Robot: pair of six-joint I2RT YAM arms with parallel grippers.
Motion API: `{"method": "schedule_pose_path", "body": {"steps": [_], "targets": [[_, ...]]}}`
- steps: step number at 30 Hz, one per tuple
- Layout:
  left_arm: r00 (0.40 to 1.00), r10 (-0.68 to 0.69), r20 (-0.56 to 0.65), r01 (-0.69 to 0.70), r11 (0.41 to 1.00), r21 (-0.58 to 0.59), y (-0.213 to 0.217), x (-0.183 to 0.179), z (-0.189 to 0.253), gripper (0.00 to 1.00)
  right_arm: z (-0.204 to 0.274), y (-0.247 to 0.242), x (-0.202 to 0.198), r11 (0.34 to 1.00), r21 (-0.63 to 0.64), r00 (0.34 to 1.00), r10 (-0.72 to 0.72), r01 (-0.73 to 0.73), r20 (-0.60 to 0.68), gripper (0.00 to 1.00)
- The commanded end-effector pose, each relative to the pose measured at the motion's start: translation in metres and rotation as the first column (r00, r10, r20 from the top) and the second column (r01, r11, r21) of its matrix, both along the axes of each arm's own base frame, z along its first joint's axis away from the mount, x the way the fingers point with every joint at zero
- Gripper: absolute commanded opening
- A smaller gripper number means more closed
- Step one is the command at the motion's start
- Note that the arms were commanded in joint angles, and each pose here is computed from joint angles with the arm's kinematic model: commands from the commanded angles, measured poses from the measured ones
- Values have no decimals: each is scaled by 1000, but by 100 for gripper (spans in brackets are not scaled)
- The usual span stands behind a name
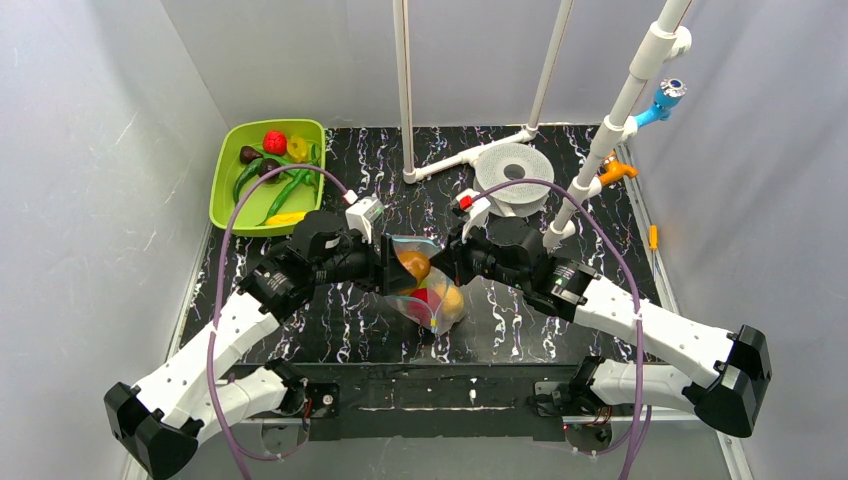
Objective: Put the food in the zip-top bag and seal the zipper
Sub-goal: Place the fake vegetable in the zipper food storage bag.
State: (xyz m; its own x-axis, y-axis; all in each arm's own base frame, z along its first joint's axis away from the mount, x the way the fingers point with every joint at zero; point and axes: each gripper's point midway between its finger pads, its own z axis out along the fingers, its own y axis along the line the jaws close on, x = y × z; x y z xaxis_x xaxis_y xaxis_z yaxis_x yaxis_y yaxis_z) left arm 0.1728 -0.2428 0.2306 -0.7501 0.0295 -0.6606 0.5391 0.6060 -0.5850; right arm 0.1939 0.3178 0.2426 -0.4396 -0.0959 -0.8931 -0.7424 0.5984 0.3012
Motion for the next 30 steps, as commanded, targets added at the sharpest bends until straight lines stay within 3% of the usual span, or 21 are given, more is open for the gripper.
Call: {"method": "schedule_pose_path", "body": {"steps": [1, 2, 4, 13, 21, 26, 30], "targets": [[999, 7, 46, -6, 1000, -15, 3, -1, 18, 69, 24, 5, 0, 997, 73, 999, 13, -17, 44, 1], [998, 12, 54, -11, 1000, -16, 4, 0, 20, 75, 25, 5, 0, 997, 74, 999, 16, -19, 45, 1], [998, 16, 68, -15, 1000, -18, 4, 1, 23, 79, 25, 4, -1, 997, 74, 999, 16, -20, 46, 1], [988, 2, 155, -5, 1000, 16, 4, 13, 46, 80, 25, -3, -1, 997, 75, 998, -6, 2, 57, 1], [926, 177, 335, -198, 980, 31, 42, 29, 73, 84, 22, -4, 1, 998, 63, 998, -3, -1, 65, 1], [815, 359, 454, -439, 895, 80, 95, 45, 86, 95, 19, -4, 2, 998, 55, 998, -1, -3, 69, 1], [698, 471, 540, -635, 756, 161, 142, 59, 88, 98, 18, -3, 2, 998, 56, 998, 2, -6, 70, 1]]}}
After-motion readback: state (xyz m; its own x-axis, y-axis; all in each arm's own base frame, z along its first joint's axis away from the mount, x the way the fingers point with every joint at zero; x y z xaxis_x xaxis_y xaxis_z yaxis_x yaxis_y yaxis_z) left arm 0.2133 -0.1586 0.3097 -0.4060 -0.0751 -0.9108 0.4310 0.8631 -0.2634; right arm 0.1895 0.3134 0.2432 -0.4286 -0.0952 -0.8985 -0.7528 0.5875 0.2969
